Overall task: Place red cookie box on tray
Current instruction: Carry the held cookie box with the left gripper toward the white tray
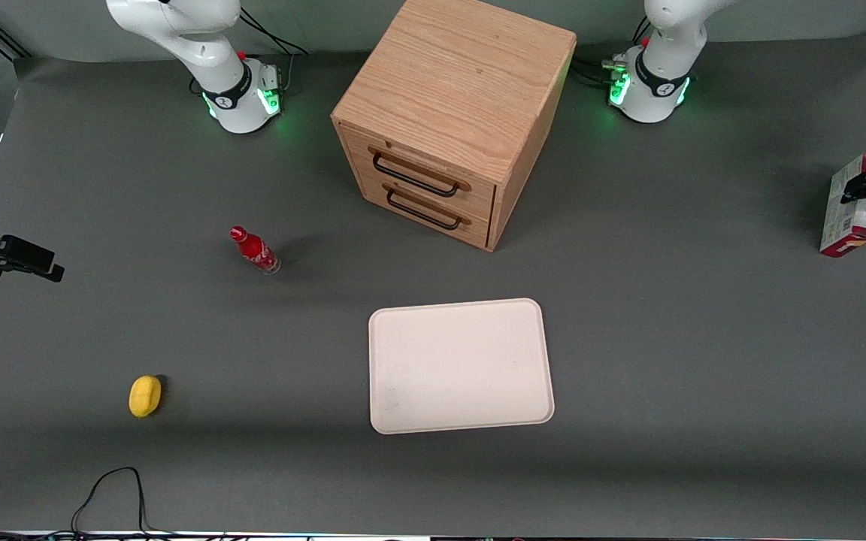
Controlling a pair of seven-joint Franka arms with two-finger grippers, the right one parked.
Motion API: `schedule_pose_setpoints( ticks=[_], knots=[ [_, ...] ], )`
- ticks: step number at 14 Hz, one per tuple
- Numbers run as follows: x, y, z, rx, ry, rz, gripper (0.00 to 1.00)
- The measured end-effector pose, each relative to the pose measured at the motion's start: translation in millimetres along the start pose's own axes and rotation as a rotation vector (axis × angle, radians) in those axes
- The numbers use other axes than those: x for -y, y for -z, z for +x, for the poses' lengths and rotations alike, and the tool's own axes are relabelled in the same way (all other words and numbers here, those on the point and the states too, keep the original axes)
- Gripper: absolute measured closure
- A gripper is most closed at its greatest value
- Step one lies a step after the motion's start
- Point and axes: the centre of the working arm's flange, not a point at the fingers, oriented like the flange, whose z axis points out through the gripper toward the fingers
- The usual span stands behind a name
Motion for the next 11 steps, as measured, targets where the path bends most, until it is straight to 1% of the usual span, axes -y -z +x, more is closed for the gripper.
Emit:
schedule_pose_setpoints(
  ticks=[2,5,6,8,10,11],
  knots=[
    [-1,-1,-1,0.002,0.001,-0.007,0.6],
    [-2,-1,1,0.005,-0.002,-0.015,0.91],
    [-3,-1,3,0.004,-0.006,-0.015,0.96],
    [-5,2,13,-0.002,-0.016,-0.014,0.96],
    [-7,18,35,0.007,-0.028,-0.044,0.97],
    [-9,34,53,0.014,-0.03,-0.056,0.97]
  ],
)
